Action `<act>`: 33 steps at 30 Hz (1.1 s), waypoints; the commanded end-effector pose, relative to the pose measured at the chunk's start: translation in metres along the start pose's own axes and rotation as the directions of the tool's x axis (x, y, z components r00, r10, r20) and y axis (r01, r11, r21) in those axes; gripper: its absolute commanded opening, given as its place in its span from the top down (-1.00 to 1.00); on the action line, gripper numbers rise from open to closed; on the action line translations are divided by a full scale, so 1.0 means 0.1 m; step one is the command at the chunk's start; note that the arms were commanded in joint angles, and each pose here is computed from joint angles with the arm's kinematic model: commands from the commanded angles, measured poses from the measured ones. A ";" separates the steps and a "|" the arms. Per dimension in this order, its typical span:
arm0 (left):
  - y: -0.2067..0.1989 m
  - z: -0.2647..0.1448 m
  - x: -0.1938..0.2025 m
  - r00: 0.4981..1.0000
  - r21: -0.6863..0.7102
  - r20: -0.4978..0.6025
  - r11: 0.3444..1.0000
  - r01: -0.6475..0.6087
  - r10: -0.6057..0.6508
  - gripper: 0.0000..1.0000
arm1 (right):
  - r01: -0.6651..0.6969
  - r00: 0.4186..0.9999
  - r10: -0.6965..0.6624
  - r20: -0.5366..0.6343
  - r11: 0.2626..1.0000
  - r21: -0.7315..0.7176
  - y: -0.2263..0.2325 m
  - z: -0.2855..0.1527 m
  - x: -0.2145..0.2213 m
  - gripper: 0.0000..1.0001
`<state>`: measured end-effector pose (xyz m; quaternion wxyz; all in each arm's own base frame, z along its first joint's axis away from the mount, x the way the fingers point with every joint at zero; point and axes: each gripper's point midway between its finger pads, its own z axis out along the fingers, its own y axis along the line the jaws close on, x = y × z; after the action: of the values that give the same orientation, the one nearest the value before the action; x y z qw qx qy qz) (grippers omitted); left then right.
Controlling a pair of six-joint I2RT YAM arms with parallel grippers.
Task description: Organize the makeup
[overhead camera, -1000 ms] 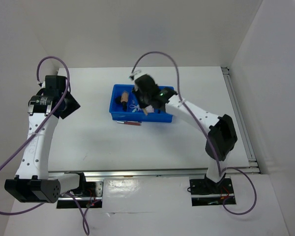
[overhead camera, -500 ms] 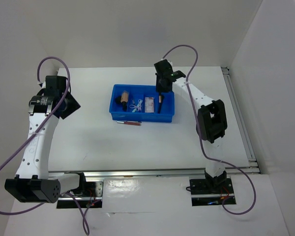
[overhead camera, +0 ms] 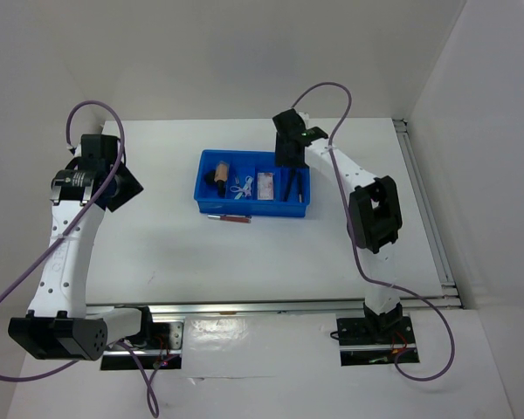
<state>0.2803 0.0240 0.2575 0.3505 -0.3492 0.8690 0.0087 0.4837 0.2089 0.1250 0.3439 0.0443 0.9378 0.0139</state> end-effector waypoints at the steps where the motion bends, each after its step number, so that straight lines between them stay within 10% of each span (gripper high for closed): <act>1: 0.00 -0.05 -0.05 1.000 0.021 0.028 1.000 -0.003 0.003 -0.08 | 0.023 0.998 -0.025 0.053 0.999 0.029 0.03 -0.27 -0.10 -0.21; 4: 0.00 -0.05 -0.05 1.000 0.021 0.028 1.000 -0.003 0.003 -0.08 | 0.151 0.976 -0.136 0.168 0.985 -0.080 0.38 -0.54 -0.15 0.01; 8: 0.00 -0.05 -0.05 1.000 0.021 0.028 1.000 0.006 -0.006 -0.08 | 0.535 0.838 -0.449 0.310 0.788 -0.304 1.27 -1.02 0.44 0.04; 14: 0.00 -0.05 -0.09 0.999 0.017 0.032 1.000 0.013 -0.014 -0.08 | 0.671 0.732 -0.632 0.256 0.600 -0.436 1.79 -1.16 1.41 -0.04; 33: -0.01 -0.11 -0.16 0.998 0.027 0.059 0.999 0.020 -0.021 -0.08 | 0.696 0.701 -0.703 0.120 0.637 -0.330 1.81 -0.35 1.77 -0.23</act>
<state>0.2814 0.0270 0.2584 0.3533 -0.3541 0.8658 0.0095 0.3234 0.3983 0.0291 0.2797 -0.3908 0.8755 0.0509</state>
